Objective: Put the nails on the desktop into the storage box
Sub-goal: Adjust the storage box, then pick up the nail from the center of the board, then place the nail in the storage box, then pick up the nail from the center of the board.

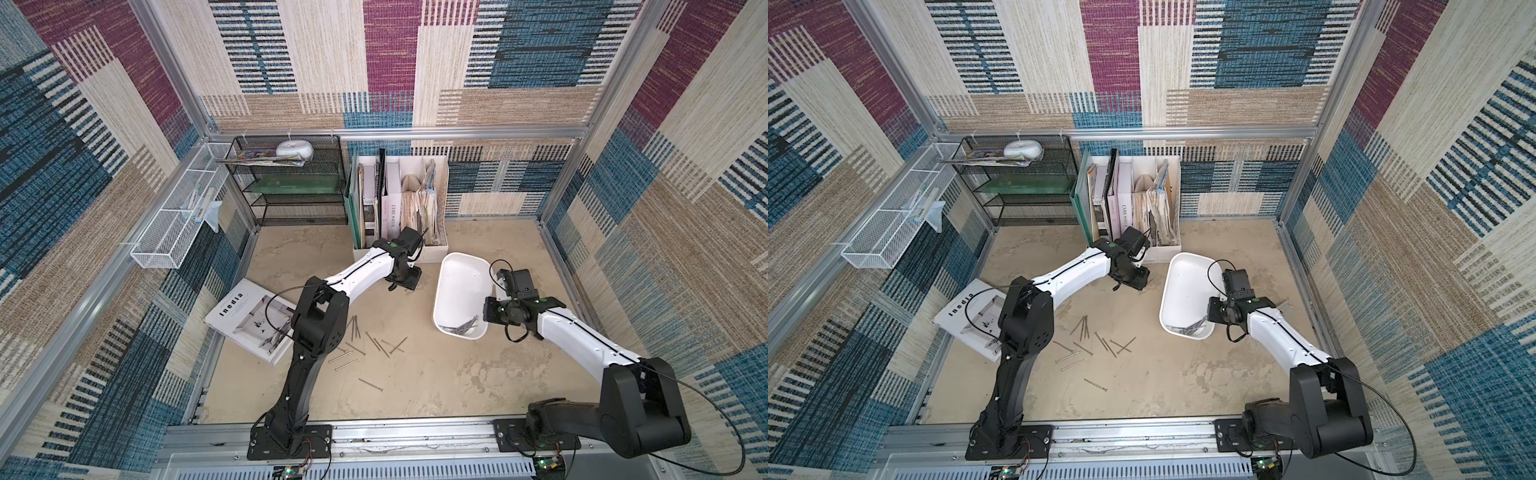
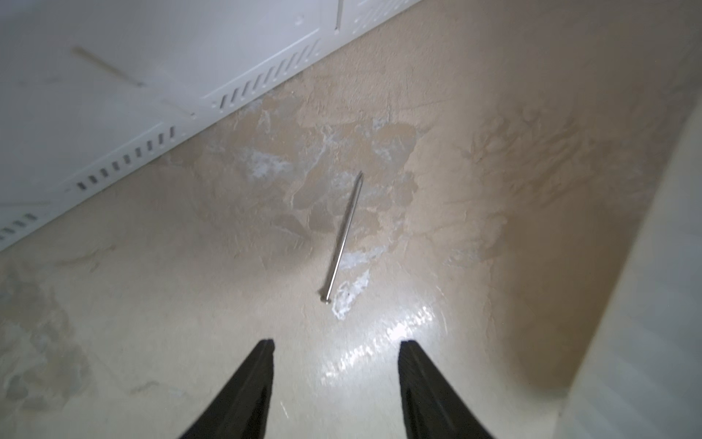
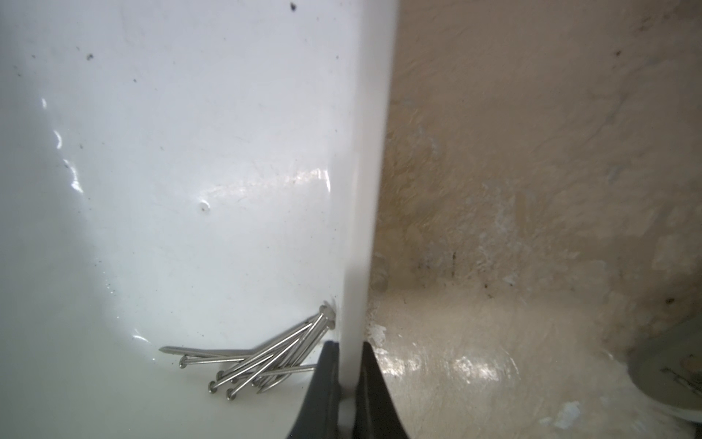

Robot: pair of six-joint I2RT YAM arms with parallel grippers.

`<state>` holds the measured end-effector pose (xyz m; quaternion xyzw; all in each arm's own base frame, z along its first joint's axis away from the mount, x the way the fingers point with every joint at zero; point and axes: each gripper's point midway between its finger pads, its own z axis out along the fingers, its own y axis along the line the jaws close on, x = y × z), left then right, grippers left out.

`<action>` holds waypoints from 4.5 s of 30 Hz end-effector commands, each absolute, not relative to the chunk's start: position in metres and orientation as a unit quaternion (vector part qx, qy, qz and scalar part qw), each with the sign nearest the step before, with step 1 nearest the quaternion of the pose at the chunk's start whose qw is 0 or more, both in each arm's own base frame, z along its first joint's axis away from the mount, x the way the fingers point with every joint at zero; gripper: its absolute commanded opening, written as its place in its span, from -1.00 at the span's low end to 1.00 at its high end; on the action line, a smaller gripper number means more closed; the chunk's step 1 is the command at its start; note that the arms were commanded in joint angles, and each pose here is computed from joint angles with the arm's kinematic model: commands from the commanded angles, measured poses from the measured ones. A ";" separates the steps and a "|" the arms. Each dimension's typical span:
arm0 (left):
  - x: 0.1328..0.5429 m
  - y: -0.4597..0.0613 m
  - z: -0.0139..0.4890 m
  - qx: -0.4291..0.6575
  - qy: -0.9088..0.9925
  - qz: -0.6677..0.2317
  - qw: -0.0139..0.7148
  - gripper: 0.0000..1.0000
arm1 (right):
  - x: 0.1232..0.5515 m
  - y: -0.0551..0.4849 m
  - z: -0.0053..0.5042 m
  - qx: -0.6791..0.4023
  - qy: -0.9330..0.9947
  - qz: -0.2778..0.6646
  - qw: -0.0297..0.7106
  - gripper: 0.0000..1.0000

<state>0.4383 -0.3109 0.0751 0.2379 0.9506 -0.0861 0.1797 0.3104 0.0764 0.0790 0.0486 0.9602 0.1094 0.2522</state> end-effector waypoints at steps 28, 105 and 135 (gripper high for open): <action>0.404 -0.288 -0.001 0.303 0.952 -0.036 0.035 -1.00 | 0.310 0.088 0.082 0.036 0.958 0.142 0.245 -1.00; 0.231 -0.266 0.125 0.153 0.965 -0.125 0.172 -0.01 | 0.326 0.123 0.048 0.097 0.950 0.188 0.231 -1.00; 0.252 -0.279 -0.005 0.239 0.970 -0.009 0.041 -0.82 | 0.325 0.101 0.051 0.102 0.949 0.176 0.240 -1.00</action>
